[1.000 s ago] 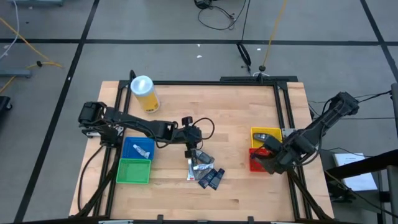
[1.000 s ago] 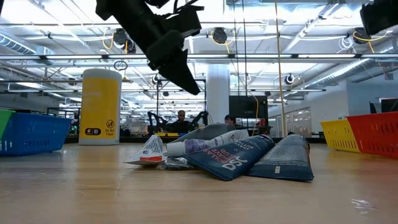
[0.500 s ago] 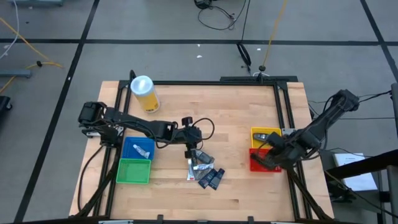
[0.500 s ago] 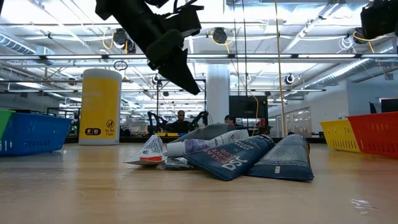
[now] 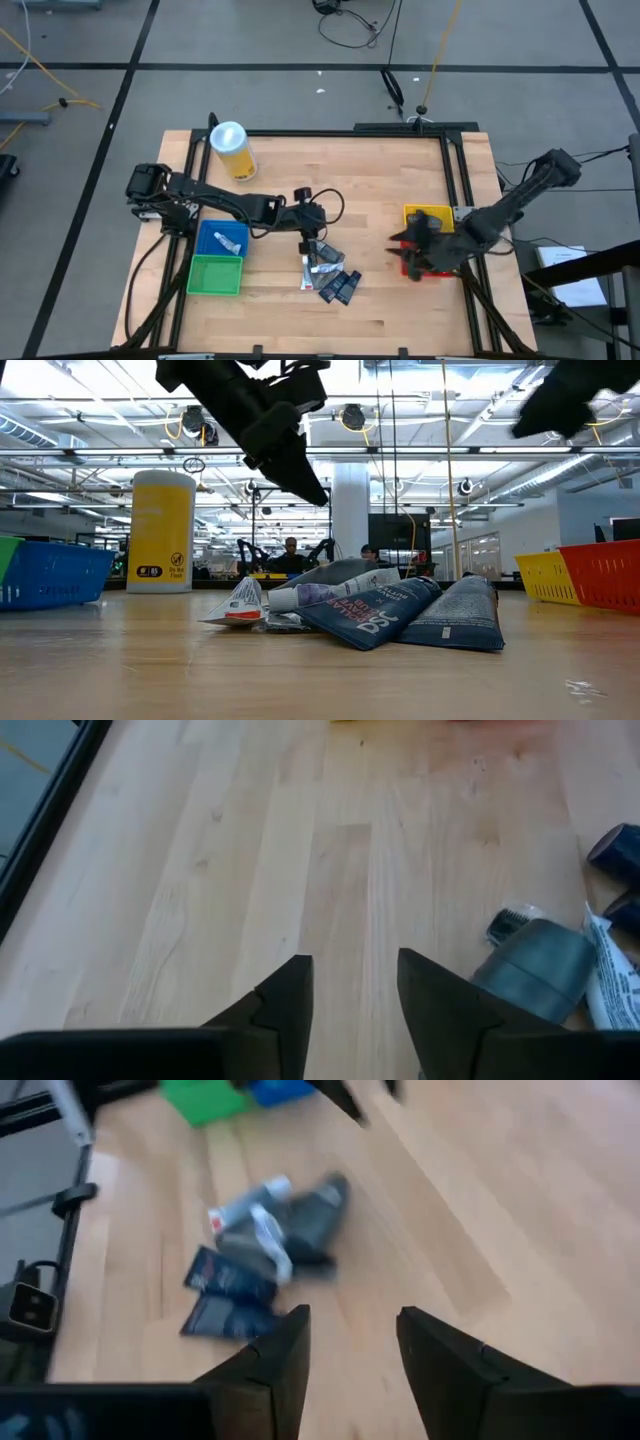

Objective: Pick & Place Travel size toiletries
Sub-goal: Put the black deodorant into the yellow basket

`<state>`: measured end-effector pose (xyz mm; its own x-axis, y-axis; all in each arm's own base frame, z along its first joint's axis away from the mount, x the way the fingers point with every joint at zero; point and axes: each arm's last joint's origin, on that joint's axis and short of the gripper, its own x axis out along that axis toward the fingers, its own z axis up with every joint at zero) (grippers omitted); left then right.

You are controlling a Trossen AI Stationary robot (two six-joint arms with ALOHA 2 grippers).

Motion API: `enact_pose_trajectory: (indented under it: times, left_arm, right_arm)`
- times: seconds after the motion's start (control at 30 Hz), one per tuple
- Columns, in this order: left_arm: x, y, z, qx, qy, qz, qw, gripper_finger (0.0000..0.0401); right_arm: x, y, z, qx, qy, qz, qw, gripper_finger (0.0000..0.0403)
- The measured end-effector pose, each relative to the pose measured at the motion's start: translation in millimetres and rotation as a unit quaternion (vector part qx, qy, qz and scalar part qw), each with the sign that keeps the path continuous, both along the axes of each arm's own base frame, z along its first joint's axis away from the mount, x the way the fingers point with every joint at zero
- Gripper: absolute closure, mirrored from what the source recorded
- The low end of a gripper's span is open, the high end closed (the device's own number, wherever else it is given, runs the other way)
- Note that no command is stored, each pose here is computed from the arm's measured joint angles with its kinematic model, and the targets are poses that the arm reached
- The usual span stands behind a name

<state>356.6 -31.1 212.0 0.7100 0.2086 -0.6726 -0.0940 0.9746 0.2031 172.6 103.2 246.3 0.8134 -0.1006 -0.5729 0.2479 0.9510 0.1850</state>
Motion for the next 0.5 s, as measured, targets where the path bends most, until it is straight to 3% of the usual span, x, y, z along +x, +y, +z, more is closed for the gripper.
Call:
enact_pose_trajectory:
  times: [0.1, 0.23, 0.5]
  left_arm:
    - [0, -3, 0, 0.004, -0.001, -0.008, 1.0, 0.0259]
    - [-2, -12, -1, 0.006, 0.006, -0.02, 1.0, 0.0266]
    - [-20, -38, -7, 0.037, 0.063, 0.016, 0.997, 0.028]
  right_arm:
    - [25, 3, -22, -0.067, -0.051, 0.047, 0.995, 0.0267]
    - [48, -8, -51, -0.127, -0.119, 0.055, 0.983, 0.0266]
    - [82, -39, -80, -0.117, -0.151, 0.088, 0.978, 0.0243]
